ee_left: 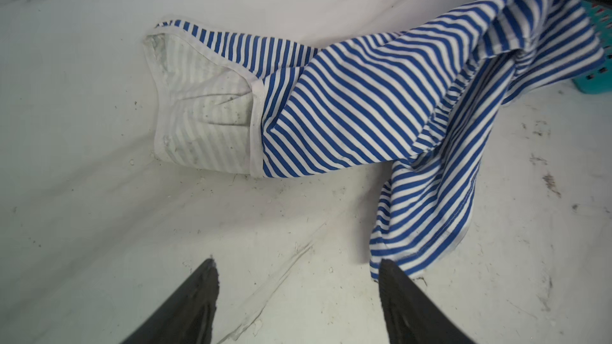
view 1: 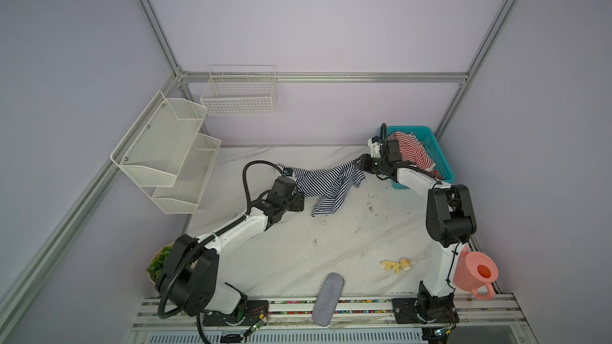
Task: Fold and stack tank tops
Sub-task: Place the tank top at the top-center of the table.
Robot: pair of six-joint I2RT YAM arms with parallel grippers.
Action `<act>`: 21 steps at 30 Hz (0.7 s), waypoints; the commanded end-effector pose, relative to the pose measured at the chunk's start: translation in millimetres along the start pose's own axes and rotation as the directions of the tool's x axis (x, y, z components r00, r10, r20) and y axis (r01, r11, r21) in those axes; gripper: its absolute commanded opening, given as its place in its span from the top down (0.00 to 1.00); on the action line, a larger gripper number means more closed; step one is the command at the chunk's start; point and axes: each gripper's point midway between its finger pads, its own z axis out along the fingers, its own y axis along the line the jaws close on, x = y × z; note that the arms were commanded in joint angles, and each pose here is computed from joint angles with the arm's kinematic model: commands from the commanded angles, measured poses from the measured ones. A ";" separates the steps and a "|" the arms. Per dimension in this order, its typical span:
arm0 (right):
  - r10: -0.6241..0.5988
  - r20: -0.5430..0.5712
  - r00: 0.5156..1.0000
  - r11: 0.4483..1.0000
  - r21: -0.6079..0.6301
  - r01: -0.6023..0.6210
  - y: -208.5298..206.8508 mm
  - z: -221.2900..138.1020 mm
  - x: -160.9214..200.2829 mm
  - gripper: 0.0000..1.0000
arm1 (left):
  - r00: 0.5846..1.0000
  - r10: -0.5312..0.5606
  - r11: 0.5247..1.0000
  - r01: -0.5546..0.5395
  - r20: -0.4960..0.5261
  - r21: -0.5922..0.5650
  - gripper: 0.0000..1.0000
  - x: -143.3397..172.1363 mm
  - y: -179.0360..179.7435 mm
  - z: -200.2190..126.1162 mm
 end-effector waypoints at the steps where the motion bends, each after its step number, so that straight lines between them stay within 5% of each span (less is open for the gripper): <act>1: -0.062 0.011 0.998 0.997 0.046 0.061 -0.2 -17.4 0.6 0.55 | 1.000 -0.014 0.998 0.015 0.019 -0.057 0.29 -35.2 -2.9 6.3; 14: -0.083 -0.006 0.997 0.991 0.106 0.083 -14.8 -51.2 58.7 0.50 | 0.993 0.055 0.989 -0.068 -0.102 -0.132 0.37 -31.0 -4.8 84.8; 21: -0.120 -0.109 0.987 0.984 0.118 0.132 -26.9 -18.0 82.5 0.51 | 0.993 0.046 0.989 -0.061 -0.111 -0.135 0.46 -32.6 0.6 96.4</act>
